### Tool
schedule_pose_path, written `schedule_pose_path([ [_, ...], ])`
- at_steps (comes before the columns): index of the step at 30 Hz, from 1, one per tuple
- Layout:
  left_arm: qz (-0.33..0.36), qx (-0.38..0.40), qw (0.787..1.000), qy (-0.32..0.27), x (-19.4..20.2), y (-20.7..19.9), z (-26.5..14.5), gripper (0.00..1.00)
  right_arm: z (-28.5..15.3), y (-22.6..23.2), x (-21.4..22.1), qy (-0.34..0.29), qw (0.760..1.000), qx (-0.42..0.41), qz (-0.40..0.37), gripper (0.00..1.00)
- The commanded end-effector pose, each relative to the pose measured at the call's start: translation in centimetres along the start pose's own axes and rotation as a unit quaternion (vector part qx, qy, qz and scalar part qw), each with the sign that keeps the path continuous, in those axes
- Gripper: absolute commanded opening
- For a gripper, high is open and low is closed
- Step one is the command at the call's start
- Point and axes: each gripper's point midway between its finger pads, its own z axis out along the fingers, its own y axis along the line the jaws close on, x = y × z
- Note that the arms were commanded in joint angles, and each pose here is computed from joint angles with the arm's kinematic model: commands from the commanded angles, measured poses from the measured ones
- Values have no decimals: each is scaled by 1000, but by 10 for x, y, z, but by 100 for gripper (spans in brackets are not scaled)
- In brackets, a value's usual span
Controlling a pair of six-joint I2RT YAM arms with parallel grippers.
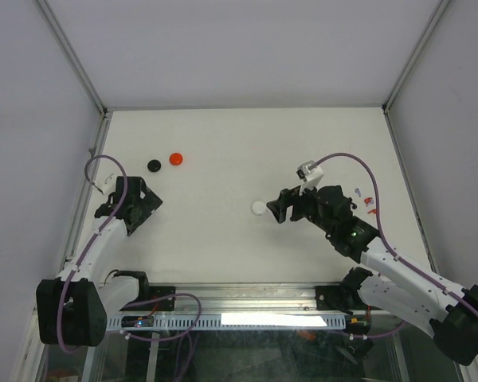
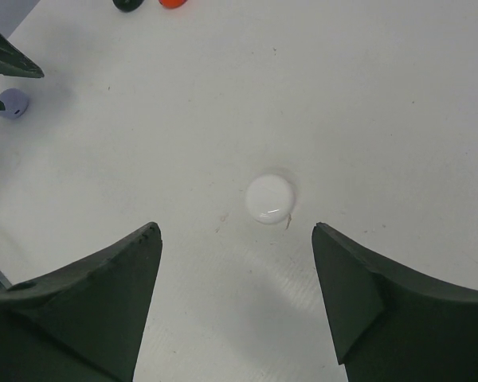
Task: Insert the wireless bluetooth earbuds into the charging case
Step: Pick up the charging case at the center of the board.
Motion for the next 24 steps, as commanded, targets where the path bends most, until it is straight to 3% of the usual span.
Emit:
schedule_pose_path([
  [1, -13, -54, 998, -10, -16, 31, 9, 99, -4, 8, -25, -52, 999, -14, -4, 79],
  [14, -74, -157, 985, -12, -30, 73, 36, 99, -8, 15, -23, -66, 997, -9, -27, 81],
  [24, -92, -202, 975, -27, -39, 87, 45, 89, -7, 14, -22, -65, 997, -5, -32, 82],
])
